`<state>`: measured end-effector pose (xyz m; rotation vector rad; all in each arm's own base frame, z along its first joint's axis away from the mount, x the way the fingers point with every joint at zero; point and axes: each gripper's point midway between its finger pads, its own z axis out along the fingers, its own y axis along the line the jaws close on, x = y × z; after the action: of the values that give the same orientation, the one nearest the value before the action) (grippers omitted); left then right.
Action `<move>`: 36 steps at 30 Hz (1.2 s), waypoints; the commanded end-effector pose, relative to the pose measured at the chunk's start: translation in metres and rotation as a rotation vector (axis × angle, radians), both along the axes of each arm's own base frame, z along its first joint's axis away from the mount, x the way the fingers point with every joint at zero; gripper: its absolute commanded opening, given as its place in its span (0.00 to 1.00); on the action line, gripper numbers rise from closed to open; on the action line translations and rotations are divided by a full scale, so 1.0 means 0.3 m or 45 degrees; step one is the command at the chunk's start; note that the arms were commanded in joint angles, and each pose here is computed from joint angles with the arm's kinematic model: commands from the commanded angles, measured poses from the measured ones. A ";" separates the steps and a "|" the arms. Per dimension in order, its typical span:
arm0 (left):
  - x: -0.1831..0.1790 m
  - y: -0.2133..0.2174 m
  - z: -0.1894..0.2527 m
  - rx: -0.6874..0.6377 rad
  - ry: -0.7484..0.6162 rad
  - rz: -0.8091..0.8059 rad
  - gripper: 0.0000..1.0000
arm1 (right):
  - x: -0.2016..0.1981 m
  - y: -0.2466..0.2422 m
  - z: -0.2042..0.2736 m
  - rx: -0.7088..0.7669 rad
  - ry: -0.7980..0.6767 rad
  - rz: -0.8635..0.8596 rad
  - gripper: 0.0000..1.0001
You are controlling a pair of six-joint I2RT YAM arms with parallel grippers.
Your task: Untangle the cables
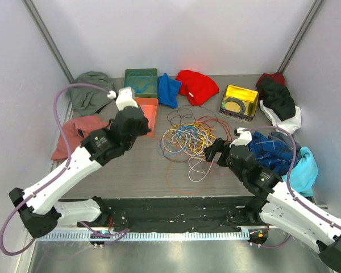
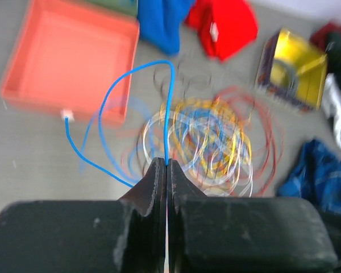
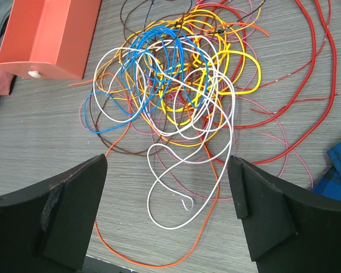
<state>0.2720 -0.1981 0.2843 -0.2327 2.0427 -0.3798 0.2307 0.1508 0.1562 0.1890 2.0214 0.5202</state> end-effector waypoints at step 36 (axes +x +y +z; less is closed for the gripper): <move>1.295 0.189 -0.115 -0.241 -0.143 0.324 0.46 | 0.130 0.030 0.067 -0.224 -0.032 -0.017 0.99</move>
<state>0.6491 -0.1399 0.2010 -0.5750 1.9730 -0.3271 0.2556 0.1567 0.1522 0.0714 2.0936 0.3317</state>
